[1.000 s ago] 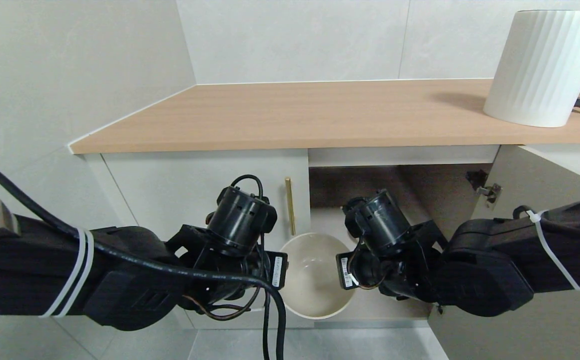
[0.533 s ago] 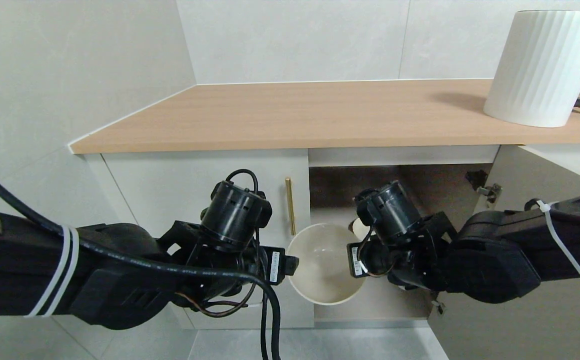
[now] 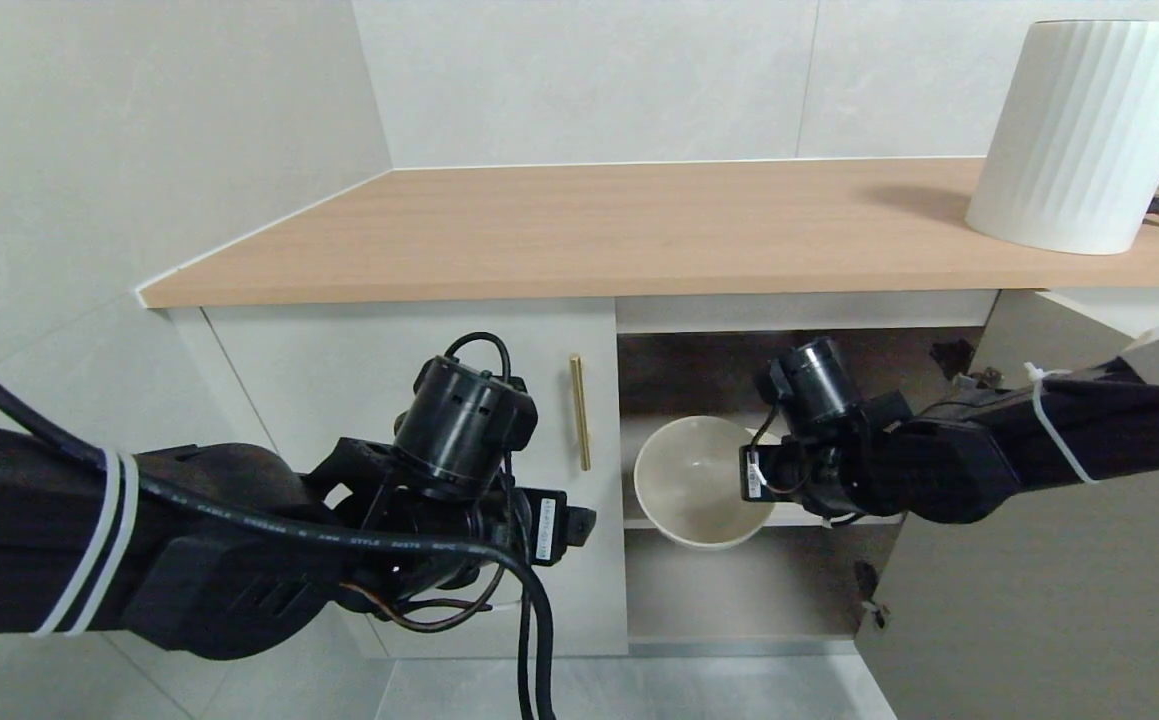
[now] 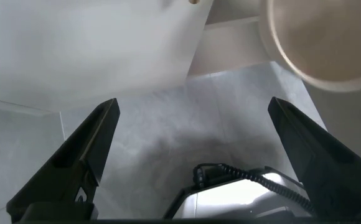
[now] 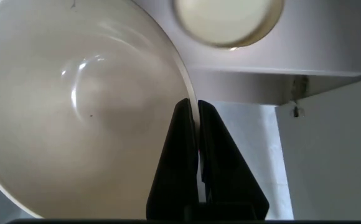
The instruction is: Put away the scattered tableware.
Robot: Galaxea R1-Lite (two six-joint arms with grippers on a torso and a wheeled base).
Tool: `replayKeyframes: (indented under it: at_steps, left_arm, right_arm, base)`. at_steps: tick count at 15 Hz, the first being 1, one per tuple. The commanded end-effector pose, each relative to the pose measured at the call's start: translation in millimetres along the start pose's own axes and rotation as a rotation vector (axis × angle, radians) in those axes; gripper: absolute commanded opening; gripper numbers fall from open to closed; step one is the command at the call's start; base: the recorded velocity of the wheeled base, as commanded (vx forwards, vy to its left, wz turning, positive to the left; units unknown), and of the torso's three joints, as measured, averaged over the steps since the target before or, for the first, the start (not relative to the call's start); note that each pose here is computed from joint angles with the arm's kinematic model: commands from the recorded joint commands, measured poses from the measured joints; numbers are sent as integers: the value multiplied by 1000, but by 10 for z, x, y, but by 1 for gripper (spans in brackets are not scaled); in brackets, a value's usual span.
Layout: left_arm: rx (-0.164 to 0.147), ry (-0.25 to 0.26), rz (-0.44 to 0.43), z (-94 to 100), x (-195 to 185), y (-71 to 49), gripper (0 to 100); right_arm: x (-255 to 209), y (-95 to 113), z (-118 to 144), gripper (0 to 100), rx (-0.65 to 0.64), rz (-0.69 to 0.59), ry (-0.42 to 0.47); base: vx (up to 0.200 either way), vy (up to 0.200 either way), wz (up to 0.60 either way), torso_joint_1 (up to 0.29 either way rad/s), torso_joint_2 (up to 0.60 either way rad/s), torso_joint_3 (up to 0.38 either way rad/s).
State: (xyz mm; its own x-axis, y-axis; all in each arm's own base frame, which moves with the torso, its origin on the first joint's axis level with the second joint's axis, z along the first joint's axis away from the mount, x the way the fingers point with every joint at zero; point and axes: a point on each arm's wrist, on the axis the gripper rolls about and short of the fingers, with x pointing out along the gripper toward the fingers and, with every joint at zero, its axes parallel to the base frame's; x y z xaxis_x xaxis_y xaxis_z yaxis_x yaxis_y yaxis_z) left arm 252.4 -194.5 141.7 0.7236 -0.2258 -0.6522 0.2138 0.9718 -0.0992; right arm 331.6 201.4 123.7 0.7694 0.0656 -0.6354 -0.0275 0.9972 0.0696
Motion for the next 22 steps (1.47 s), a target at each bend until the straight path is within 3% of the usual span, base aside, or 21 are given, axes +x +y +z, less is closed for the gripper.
replayKeyframes:
  at_steps: [1, 9, 18, 22]
  left_arm:
    - [-2, -2, 1, 4, -4, 3, 100]
    - [0, 5, 3, -8, 19, 1, 100]
    - [3, 18, 11, -30, 69, 5, 100]
    - [3, 20, 12, -33, 74, 5, 100]
  right_arm:
    - [381, -122, 20, 0, 39, -60, 22]
    - [1062, -424, 211, 0, 247, -150, -16]
    - [1349, -685, 324, 0, 315, -204, -55]
    - [1394, -680, 309, 0, 314, -206, -52]
  base:
    - [0, 0, 0, 0, 0, 0]
    - [0, 0, 0, 0, 0, 0]
    - [0, 0, 0, 0, 0, 0]
    - [0, 0, 0, 0, 0, 0]
